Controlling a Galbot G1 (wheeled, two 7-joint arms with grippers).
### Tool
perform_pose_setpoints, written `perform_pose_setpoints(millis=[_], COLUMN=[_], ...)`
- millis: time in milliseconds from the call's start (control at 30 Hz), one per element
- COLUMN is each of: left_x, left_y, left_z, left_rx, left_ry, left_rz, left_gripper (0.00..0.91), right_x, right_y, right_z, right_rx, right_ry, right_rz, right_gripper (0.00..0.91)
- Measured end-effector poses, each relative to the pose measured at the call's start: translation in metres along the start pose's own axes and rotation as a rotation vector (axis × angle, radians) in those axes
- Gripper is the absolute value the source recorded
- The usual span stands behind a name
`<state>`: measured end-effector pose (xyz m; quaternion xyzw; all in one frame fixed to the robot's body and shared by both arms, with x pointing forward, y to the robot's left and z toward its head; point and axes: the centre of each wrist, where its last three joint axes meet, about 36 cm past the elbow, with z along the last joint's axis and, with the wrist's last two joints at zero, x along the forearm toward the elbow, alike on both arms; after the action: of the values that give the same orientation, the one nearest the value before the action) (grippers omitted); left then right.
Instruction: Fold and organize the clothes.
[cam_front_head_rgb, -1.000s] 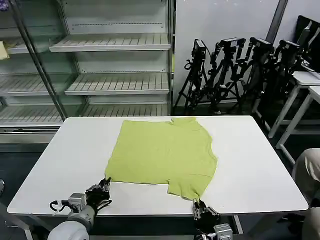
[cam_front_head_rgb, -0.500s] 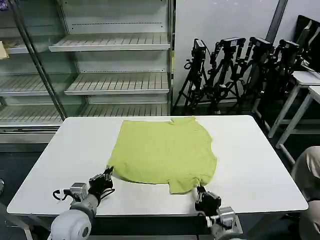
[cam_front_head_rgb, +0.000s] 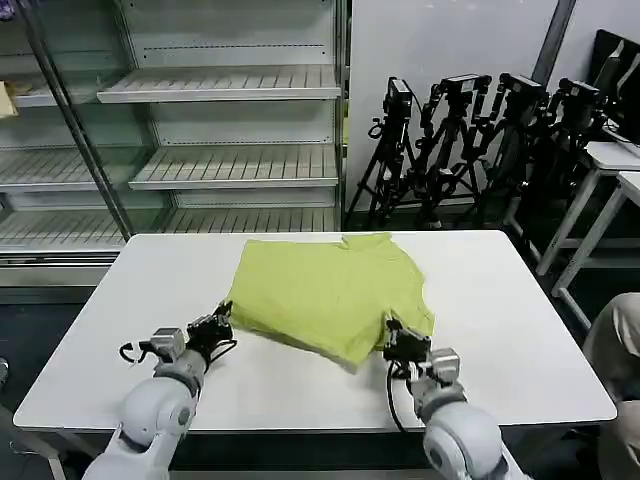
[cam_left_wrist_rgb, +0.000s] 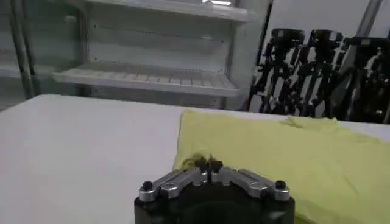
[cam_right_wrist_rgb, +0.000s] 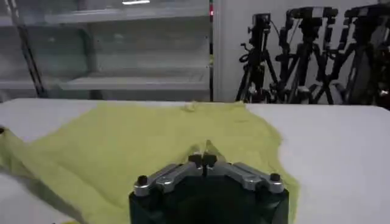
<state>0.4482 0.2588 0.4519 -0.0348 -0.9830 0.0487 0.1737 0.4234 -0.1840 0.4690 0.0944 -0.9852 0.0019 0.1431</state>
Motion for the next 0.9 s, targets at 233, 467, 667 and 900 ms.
perform_pose_setpoints(millis=[233,467,667,900], left_x=[-0.020,-0.031,-0.036,-0.040], left_y=[0.005,0.010,0.010,0.011], left_z=[-0.003,-0.002,-0.005,-0.004], left_rx=[-0.006,-0.009,-0.018,-0.031], left_ry=[0.014,0.032,0.032,0.041], left_rz=[-0.005,-0.007,0.005,0.016], left_gripper=[0.010,0.010,0.010,0.010], right_x=[-0.023,-0.037,-0.046,-0.054], right_y=[-0.005,-0.011,-0.014,-0.018], right_z=[-0.001,0.000,-0.004,-0.005], right_rx=[-0.001,0.001,0.000,0.006], right_ry=[-0.001,-0.006,-0.015,-0.021], right_rz=[0.014,0.046,0.058,0.074], right_gripper=[0.000,0.000,0.000,0.000])
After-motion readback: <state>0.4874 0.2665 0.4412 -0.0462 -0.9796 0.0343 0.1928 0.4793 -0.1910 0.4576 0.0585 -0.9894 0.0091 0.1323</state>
